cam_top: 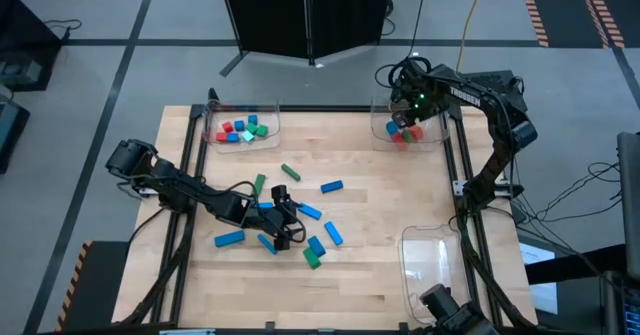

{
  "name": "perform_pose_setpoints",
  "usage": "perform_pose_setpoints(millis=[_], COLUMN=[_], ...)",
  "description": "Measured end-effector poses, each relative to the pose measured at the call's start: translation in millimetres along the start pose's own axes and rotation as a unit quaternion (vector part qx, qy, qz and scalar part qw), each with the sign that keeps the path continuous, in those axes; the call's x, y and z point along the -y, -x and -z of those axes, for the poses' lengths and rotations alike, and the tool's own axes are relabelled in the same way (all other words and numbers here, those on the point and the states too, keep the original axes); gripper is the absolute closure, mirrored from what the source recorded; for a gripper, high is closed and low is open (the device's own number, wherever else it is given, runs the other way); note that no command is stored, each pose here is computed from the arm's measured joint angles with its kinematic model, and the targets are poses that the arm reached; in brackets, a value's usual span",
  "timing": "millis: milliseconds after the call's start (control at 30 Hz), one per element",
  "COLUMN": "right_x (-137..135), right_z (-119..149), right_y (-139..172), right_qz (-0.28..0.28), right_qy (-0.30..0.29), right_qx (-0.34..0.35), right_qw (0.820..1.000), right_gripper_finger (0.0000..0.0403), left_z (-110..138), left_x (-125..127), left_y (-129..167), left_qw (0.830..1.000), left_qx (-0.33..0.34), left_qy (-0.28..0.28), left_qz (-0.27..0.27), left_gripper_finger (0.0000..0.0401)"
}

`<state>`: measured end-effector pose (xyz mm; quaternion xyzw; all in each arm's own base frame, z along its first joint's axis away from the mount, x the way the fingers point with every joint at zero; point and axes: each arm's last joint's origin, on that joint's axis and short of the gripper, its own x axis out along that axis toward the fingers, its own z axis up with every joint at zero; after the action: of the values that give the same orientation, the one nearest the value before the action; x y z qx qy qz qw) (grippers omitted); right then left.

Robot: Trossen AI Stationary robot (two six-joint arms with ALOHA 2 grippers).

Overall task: Sort blocks by size
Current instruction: Put the blue triangular block into the top right transparent bin

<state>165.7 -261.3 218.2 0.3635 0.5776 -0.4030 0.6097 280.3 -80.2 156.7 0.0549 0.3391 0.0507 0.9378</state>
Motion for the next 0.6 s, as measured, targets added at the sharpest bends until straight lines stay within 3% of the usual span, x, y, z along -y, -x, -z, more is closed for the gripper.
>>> perform_pose_setpoints(millis=[367, 600], right_x=[-7, -18], right_z=[5, 22], right_y=[10, 44], right_qz=[-0.001, -0.012], right_qy=[0.034, 0.06], right_qx=[0.013, 0.071], right_qw=[0.999, 0.996], right_gripper_finger=[0.0176, 0.0177], left_z=[0, 0], left_x=[0, 0], left_y=[0, 0], left_qw=[1.0, 1.0], left_qx=[-0.002, -0.002], left_qy=[-0.001, -0.011], left_qz=[-0.001, -0.001], left_gripper_finger=[0.0084, 0.0084])
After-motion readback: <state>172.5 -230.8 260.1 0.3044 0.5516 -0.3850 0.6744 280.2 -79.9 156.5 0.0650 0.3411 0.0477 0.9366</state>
